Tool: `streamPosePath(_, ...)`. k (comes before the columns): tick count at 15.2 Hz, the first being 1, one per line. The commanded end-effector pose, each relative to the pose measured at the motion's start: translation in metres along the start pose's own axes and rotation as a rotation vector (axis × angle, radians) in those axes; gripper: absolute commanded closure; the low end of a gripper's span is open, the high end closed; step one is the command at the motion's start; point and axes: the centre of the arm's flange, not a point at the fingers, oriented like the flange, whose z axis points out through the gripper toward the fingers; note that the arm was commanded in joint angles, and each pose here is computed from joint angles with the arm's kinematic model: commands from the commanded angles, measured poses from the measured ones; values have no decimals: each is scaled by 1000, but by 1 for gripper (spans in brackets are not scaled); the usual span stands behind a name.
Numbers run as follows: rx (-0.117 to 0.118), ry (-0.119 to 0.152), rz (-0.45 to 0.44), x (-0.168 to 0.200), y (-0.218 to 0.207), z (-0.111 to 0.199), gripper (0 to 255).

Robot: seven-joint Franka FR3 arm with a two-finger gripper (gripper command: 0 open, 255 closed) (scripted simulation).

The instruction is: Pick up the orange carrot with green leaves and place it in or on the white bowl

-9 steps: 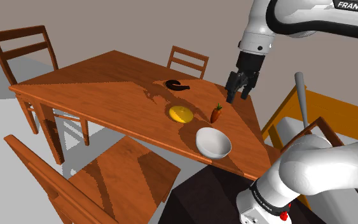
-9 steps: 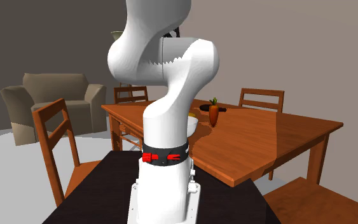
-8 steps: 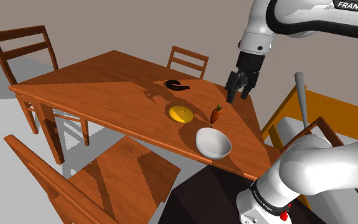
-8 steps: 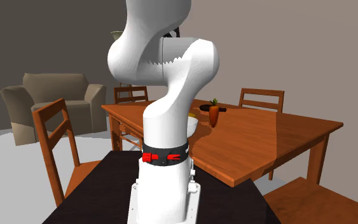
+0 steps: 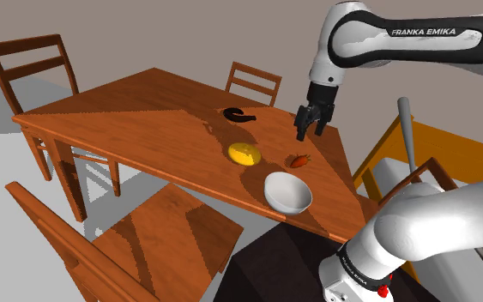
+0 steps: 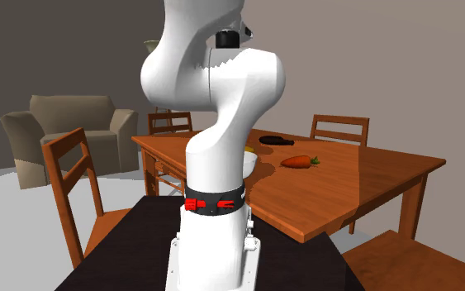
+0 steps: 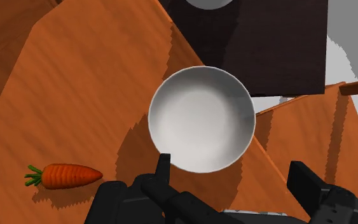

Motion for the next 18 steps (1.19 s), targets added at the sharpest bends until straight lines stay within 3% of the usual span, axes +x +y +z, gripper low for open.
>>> streamPosePath(1,-11,-1,3,16,17,11,0)
streamPosePath(18,-94,-21,29,158,154,105,0)
